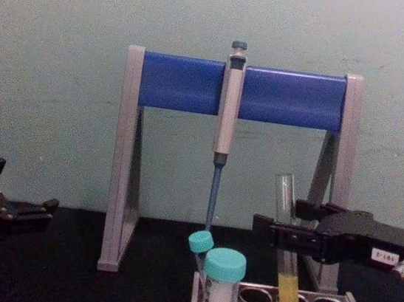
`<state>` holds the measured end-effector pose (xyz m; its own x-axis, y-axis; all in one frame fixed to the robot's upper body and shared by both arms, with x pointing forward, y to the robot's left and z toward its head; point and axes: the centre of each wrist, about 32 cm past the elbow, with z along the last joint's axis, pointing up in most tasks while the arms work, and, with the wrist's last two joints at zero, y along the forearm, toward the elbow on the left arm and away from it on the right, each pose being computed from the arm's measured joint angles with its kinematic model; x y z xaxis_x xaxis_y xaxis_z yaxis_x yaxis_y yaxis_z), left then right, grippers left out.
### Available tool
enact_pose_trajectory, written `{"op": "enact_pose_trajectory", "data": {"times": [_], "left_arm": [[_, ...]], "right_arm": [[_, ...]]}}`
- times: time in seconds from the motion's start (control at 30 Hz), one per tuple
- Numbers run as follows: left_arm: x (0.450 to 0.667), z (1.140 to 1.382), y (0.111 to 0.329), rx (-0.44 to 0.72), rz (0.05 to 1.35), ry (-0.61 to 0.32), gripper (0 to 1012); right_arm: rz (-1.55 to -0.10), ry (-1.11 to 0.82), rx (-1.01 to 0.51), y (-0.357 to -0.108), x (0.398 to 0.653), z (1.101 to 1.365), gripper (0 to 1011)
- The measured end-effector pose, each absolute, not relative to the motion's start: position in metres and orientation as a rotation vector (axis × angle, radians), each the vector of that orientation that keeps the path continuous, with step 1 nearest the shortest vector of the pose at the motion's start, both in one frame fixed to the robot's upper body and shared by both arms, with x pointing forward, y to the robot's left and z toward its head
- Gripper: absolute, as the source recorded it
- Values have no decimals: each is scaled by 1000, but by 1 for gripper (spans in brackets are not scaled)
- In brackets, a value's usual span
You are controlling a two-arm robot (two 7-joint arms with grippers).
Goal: Pick up the test tube from the test tube rack, shake it, then place it back into the test tube rack.
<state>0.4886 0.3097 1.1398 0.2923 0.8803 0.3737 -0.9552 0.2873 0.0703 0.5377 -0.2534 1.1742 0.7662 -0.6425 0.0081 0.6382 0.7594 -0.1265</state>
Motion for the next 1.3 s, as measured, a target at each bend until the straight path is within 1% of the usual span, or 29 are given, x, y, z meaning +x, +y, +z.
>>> {"op": "enact_pose_trajectory", "data": {"times": [0.67,0.73,0.77,0.83,0.93,0.97,1.03,1.1,1.17,1.23,1.27,1.3], "left_arm": [[489,1140,310,304,1248,-285,1001],[489,1140,310,304,1248,-285,1001],[489,1140,310,304,1248,-285,1001],[489,1140,310,304,1248,-285,1001],[489,1140,310,304,1248,-285,1001],[489,1140,310,304,1248,-285,1001],[489,1140,310,304,1248,-285,1001],[489,1140,310,304,1248,-285,1001],[489,1140,310,304,1248,-285,1001],[489,1140,310,305,1248,-285,1001],[489,1140,310,304,1248,-285,1001],[489,1140,310,304,1248,-285,1001]], "right_arm": [[-697,38,-125,-253,538,1174,1000],[-697,37,-125,-253,538,1174,952],[-697,37,-125,-253,538,1174,952],[-697,37,-125,-253,538,1174,883],[-697,37,-125,-253,538,1174,834],[-697,37,-125,-253,538,1174,784],[-697,37,-125,-253,538,1174,741],[-697,37,-125,-253,538,1174,672],[-697,37,-125,-253,538,1174,625],[-697,37,-125,-253,538,1174,546],[-697,37,-125,-253,538,1174,529],[-697,37,-125,-253,538,1174,479]]}}
